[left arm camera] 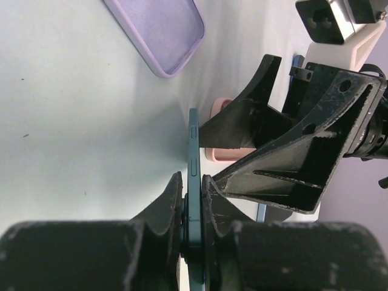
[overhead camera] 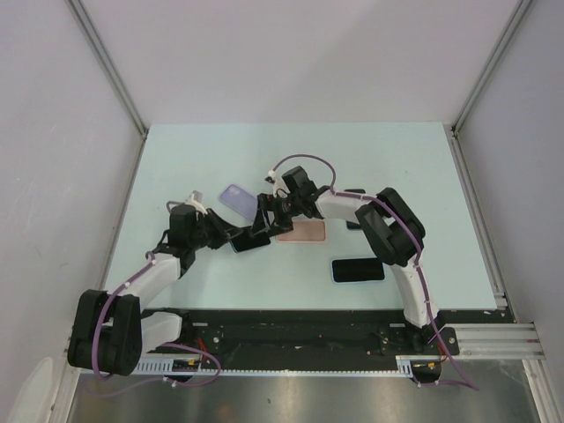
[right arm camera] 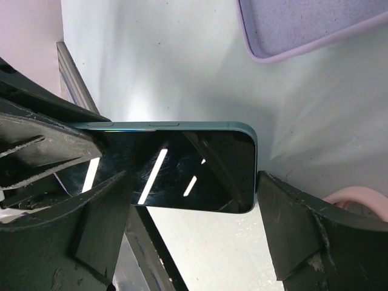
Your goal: Put the phone into the phone case
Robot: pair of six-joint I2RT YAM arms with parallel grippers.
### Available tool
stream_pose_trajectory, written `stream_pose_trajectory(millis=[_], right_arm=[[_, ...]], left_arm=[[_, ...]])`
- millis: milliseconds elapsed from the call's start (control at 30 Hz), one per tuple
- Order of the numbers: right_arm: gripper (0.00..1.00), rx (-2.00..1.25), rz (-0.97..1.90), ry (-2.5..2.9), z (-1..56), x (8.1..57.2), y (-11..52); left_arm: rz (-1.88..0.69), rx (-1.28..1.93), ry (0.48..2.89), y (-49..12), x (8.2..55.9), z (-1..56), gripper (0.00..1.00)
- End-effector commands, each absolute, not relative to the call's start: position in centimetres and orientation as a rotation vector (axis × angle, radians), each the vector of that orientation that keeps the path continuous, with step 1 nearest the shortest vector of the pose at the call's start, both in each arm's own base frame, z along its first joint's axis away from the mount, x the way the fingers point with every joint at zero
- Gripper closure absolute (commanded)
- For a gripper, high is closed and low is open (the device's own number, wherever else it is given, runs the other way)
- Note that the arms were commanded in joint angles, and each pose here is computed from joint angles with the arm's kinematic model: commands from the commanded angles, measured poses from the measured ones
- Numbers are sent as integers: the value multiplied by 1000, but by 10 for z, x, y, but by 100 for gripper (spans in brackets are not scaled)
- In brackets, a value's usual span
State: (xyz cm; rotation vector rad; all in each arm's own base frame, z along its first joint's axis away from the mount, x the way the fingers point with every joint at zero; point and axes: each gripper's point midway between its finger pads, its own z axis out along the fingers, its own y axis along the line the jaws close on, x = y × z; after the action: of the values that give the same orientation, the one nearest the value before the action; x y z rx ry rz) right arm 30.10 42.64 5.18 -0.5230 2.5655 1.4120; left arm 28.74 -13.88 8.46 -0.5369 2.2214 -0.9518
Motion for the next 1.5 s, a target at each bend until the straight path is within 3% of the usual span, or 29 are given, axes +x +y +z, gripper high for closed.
stream_pose_trajectory(millis=[0,300,733,933,1233,1467], right_arm=[[13,-516,1429,2572,69,291,423],[13,-469,1498,2440,123,315,412],[10,-449,1574,2188,230,332,344],[7,-505,1589,2070,260,320,319],[6,-641,1831,1777,319,283,323],[15,-768,1922,1625,350,248,345]], left_arm=[[-935,-458,2157,-139,300,109,99],[-912,-340,2078,-137,304,151,100],[-1014,-140,1989,-156,308,230,100],[-1147,80,1891,-177,299,287,100],[-1284,327,1716,-195,272,361,100],[-1365,381,1613,-202,261,377,100]])
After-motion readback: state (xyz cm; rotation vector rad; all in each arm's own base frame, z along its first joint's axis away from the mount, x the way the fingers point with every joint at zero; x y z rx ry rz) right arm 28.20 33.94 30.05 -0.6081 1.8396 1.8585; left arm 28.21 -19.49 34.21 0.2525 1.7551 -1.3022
